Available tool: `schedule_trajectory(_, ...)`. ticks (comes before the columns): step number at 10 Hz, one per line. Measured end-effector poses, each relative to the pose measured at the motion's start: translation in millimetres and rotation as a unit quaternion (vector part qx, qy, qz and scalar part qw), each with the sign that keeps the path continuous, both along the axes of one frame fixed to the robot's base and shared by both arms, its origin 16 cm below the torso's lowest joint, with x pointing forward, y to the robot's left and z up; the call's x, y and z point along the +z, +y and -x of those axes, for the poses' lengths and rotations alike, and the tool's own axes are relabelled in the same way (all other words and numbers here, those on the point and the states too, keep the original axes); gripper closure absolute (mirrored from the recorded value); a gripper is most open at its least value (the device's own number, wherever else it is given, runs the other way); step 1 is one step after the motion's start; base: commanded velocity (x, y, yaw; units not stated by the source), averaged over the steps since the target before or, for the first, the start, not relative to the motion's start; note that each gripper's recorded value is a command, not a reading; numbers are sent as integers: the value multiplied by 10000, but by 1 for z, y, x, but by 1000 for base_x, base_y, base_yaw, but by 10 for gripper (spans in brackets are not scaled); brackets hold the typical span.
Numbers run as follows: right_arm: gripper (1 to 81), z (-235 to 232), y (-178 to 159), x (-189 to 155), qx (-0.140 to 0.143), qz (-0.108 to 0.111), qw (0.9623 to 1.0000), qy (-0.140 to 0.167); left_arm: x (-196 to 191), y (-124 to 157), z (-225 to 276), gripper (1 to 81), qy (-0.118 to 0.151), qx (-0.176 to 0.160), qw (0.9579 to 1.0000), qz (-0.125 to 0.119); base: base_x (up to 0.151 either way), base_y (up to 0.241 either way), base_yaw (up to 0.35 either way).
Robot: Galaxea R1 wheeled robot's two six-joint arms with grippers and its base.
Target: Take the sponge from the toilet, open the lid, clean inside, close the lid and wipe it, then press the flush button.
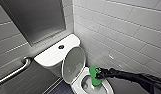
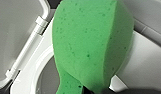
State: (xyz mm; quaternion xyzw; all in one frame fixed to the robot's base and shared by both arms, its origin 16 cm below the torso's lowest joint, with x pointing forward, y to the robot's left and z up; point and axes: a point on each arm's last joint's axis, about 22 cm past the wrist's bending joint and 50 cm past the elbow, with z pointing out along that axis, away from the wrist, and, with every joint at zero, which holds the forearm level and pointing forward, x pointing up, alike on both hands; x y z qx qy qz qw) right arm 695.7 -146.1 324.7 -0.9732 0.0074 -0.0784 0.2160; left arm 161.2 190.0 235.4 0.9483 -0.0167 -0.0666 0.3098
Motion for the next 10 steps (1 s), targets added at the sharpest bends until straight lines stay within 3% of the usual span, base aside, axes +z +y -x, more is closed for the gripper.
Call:
schedule_trajectory(3, 811, -3, -12, -19, -258, 105, 9995, -122, 2, 6, 10, 10, 74, -11, 10000, -36, 0, 0, 0)
schedule_trajectory(5, 811, 2, -19, -20, -338, 51, 9993, -135, 2, 3, 9, 10, 61, -4, 10000, -14, 0, 0, 0)
schedule_trajectory(8, 811, 37, -34, -17, -389, -166, 9991, 96, 3, -6, 10, 10, 55, -17, 10000, 48, 0, 0, 0)
schedule_trajectory(10, 811, 79, -63, -25, -533, -174, 9977, 390, 3, -6, 10, 10, 48, -20, 10000, 50, 0, 0, 0)
